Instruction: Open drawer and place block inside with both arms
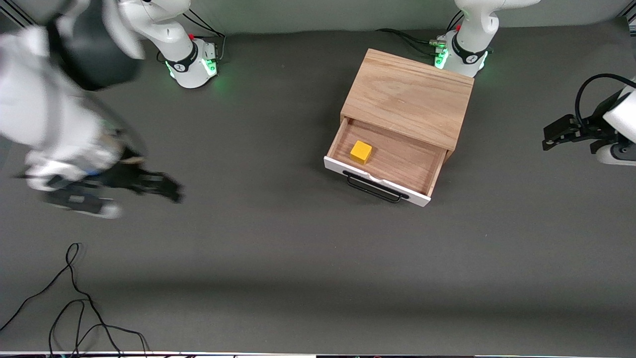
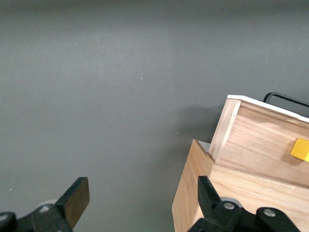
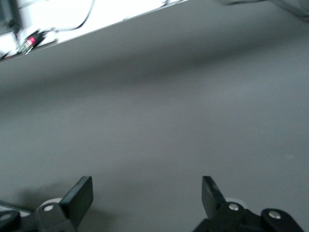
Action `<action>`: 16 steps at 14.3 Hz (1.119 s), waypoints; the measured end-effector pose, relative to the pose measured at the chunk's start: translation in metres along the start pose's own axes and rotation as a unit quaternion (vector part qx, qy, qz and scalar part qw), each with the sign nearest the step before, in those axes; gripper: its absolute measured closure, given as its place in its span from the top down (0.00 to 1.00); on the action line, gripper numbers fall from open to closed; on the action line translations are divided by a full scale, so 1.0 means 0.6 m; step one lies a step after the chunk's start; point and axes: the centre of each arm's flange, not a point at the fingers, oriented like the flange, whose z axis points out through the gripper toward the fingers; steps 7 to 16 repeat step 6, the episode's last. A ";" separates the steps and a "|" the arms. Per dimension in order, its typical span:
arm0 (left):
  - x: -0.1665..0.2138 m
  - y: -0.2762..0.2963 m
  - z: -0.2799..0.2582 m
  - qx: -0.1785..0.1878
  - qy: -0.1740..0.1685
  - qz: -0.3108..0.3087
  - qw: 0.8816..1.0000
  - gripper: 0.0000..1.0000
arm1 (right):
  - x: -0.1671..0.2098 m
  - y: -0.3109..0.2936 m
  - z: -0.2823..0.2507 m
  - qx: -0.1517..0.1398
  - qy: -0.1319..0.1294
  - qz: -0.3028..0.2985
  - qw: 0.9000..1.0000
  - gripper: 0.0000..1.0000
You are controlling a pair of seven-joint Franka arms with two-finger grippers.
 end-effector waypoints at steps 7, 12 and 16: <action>0.001 0.007 0.001 0.003 -0.001 0.004 1.000 1.00 | -0.004 0.204 -0.065 -0.034 -0.006 -0.039 0.999 1.00; 0.001 0.007 0.001 0.003 -0.001 0.004 1.000 1.00 | -0.004 0.204 -0.065 -0.034 -0.006 -0.039 0.999 1.00; 0.001 0.007 0.001 0.003 -0.001 0.004 1.000 1.00 | -0.004 0.204 -0.065 -0.034 -0.006 -0.039 0.999 1.00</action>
